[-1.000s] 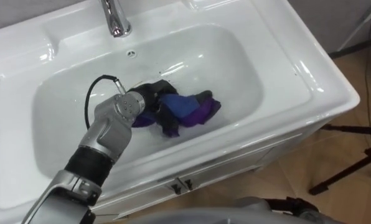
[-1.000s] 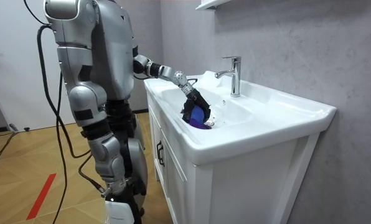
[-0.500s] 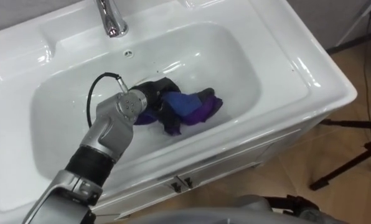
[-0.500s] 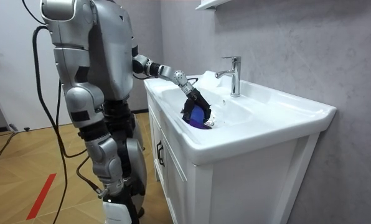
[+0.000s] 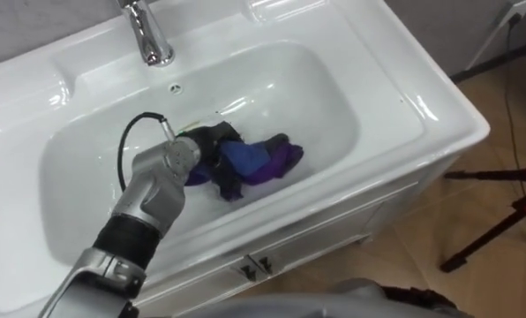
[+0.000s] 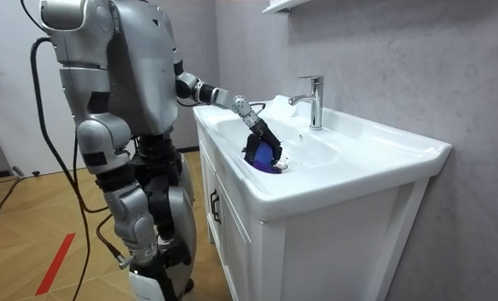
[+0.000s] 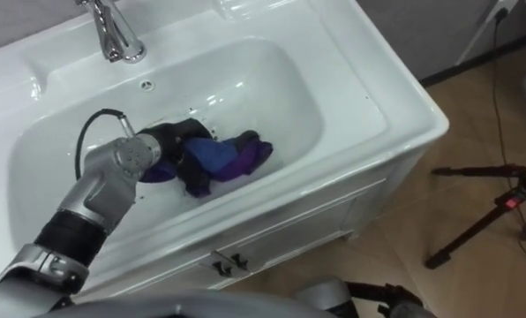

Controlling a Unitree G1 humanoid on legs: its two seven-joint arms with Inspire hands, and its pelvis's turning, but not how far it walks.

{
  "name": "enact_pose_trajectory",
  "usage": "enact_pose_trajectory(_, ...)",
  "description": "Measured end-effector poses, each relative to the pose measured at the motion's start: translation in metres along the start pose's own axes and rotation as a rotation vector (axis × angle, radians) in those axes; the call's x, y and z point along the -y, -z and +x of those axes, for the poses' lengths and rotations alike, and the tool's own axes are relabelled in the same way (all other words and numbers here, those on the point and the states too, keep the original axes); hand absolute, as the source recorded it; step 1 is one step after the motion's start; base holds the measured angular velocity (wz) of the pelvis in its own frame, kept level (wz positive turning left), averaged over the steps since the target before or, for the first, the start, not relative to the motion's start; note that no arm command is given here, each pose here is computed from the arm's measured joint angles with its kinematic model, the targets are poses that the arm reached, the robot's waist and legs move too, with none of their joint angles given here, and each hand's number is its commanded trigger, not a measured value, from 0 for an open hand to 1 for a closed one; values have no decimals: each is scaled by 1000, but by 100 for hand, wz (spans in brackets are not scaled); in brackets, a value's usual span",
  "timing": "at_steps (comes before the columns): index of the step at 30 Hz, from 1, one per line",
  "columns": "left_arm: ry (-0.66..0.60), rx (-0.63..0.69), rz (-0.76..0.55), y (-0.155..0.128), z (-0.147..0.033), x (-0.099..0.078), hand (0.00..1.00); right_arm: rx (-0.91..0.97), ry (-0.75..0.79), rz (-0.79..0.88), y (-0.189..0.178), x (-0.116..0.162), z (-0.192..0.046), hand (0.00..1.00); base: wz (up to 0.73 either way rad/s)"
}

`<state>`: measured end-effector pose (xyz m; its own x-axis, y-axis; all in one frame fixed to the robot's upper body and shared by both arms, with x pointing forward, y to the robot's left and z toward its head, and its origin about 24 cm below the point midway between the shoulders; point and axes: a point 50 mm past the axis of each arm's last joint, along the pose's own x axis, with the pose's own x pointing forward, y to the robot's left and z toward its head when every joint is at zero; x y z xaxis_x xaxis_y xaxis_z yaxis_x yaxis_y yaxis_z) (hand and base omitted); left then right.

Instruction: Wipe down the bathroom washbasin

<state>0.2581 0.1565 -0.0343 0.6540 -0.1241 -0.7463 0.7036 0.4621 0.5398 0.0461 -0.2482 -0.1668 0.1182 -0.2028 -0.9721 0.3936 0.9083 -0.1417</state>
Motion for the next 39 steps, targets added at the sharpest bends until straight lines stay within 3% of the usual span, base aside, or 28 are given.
enact_pose_trajectory(10,-30,-122,-170,52,-11,3,100,-42,19,-8,7,12,-1,0,-1)
enact_pose_trajectory(22,-58,-181,-188,83,-34,1,100,-2,26,-59,-5,15,-2,0,1)
enact_pose_trajectory(28,-89,-201,-180,91,-45,-9,100,-16,43,-84,1,21,-2,0,4)
enact_pose_trajectory(39,-80,-199,-177,90,-47,-10,100,-9,48,-93,-2,23,-2,0,0)
